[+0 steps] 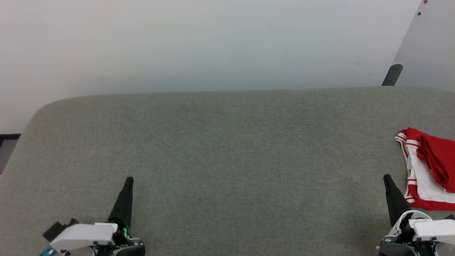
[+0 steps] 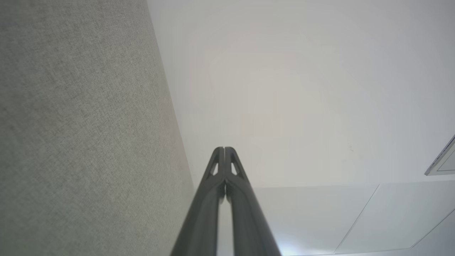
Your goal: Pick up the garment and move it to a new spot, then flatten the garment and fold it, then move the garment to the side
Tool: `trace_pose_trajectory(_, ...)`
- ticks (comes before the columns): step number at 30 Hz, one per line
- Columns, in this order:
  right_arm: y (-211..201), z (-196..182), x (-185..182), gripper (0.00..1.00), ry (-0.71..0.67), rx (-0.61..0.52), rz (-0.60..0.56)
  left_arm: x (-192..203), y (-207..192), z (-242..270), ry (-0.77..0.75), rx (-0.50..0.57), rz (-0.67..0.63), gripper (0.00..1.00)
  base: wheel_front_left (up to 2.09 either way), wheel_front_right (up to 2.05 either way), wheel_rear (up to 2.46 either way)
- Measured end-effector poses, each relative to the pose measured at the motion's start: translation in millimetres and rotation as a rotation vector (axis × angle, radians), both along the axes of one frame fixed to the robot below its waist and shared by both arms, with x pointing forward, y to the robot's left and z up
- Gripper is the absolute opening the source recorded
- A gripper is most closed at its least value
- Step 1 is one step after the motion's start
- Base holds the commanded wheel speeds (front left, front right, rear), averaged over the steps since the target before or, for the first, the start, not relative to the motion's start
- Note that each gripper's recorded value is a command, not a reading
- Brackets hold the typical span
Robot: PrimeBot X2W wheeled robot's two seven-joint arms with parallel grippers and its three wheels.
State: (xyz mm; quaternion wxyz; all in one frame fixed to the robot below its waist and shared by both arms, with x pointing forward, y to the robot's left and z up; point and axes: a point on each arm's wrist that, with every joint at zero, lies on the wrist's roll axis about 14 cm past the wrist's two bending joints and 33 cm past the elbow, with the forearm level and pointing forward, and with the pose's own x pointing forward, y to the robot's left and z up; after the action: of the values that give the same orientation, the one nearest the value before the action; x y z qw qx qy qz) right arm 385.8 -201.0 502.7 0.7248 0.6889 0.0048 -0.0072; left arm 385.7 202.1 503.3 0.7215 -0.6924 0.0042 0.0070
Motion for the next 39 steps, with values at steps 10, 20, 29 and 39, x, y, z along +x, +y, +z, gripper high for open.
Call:
trace_pose_trajectory(10,0.3,3.2,2.9,0.0,-0.012,0.051,0.003,2.1,-2.6,1.0,-0.006,-0.045,-0.005,0.0,0.0,0.0,0.0)
trace_pose_trajectory(20,0.4,3.2,2.9,0.0,-0.012,0.051,0.003,2.1,-2.7,1.1,-0.006,-0.045,-0.005,0.0,0.0,0.0,0.0)
trace_pose_trajectory(29,0.4,3.2,2.9,0.0,-0.012,0.051,0.003,2.2,-2.7,1.1,-0.006,-0.045,-0.005,0.0,0.0,0.0,0.0)
trace_pose_trajectory(39,0.4,3.2,2.9,0.0,-0.012,0.051,0.003,2.2,-2.7,1.2,-0.006,-0.045,-0.005,0.0,0.0,0.0,0.0)
